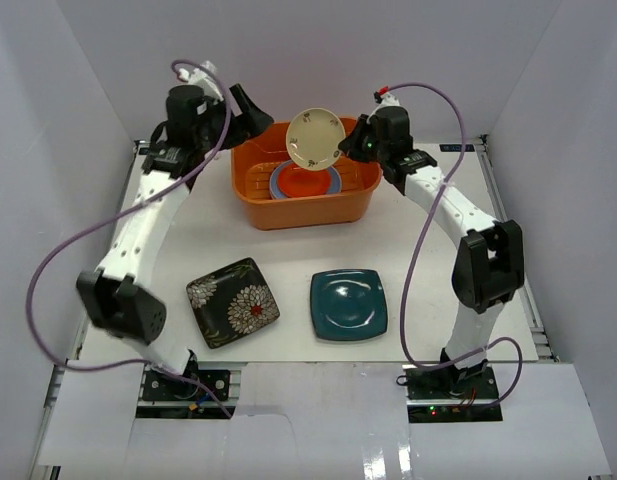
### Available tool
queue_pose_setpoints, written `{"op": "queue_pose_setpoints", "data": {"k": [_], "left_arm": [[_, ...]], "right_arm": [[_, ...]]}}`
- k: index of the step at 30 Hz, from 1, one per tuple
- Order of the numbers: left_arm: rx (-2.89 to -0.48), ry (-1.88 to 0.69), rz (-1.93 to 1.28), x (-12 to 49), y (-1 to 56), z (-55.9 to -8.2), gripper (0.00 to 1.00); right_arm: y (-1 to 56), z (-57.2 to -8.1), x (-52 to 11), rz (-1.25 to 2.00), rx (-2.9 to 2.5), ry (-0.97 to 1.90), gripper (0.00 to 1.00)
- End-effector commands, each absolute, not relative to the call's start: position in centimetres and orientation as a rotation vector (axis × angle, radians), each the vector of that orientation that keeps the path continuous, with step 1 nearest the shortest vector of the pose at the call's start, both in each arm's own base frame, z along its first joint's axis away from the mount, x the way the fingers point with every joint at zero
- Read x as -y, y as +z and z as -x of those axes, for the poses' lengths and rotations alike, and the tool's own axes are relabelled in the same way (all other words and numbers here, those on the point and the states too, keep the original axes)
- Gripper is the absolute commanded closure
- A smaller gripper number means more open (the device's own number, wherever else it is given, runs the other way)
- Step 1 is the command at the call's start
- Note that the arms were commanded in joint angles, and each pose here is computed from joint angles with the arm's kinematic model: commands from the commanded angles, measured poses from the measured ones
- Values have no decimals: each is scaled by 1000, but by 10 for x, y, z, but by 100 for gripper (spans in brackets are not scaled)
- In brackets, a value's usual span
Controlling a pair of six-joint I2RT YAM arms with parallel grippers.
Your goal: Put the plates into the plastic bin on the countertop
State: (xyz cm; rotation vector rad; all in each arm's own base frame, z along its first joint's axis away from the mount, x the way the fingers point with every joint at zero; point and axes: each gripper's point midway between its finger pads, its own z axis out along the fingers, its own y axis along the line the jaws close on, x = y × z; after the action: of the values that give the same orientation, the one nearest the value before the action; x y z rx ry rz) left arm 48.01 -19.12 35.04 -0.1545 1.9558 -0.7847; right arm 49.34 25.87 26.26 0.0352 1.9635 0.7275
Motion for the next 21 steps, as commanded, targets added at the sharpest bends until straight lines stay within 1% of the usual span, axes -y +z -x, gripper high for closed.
{"op": "queue_pose_setpoints", "data": {"k": [1,2,3,4,5,6,7,8,9,10,12,13,14,16,17,18,19,20,21], "left_arm": [[-1847,-676,138,159,377,-435,9],[-1802,-651,141,148,391,-410,9],[-1881,-613,158,142,350,-399,9],[-1911,-585,170,135,336,-386,9],[-1882,-551,181,123,342,-365,9],[-1955,-518,195,117,307,-352,9],[-2003,-493,205,111,291,-338,9],[-2027,-475,208,107,280,-327,9],[-2020,-475,207,102,279,-311,9],[-2101,-457,213,99,249,-295,9],[-2115,-504,205,101,241,-273,9],[-2155,-525,197,103,225,-262,9],[-2164,-558,186,107,222,-256,9],[-2162,-678,151,121,223,-241,9],[-2176,-711,133,126,219,-236,10],[-2178,-736,118,129,219,-233,10],[-2180,-765,100,133,219,-229,10],[-2186,-770,90,134,216,-228,10],[-2188,-774,81,134,214,-227,10]], "right_arm": [[266,-505,-283,34,-1962,698,92],[261,-504,-292,49,-1977,701,92],[262,-507,-297,58,-1984,701,92],[244,-512,-303,64,-2020,693,92],[237,-512,-309,75,-2036,693,92],[235,-514,-313,80,-2048,696,92],[218,-517,-317,79,-2083,691,92],[213,-517,-319,79,-2094,694,92],[209,-518,-321,78,-2102,700,92],[200,-519,-324,76,-2118,699,92],[195,-521,-324,66,-2128,694,91],[195,-522,-324,65,-2130,689,87],[196,-523,-323,65,-2131,682,73],[214,-525,-322,76,-2096,677,58],[221,-525,-322,88,-2081,677,46],[229,-524,-322,102,-2068,681,43],[250,-521,-321,131,-2030,682,40],[257,-516,-320,150,-2023,685,35],[266,-510,-321,181,-2010,703,33]]}}
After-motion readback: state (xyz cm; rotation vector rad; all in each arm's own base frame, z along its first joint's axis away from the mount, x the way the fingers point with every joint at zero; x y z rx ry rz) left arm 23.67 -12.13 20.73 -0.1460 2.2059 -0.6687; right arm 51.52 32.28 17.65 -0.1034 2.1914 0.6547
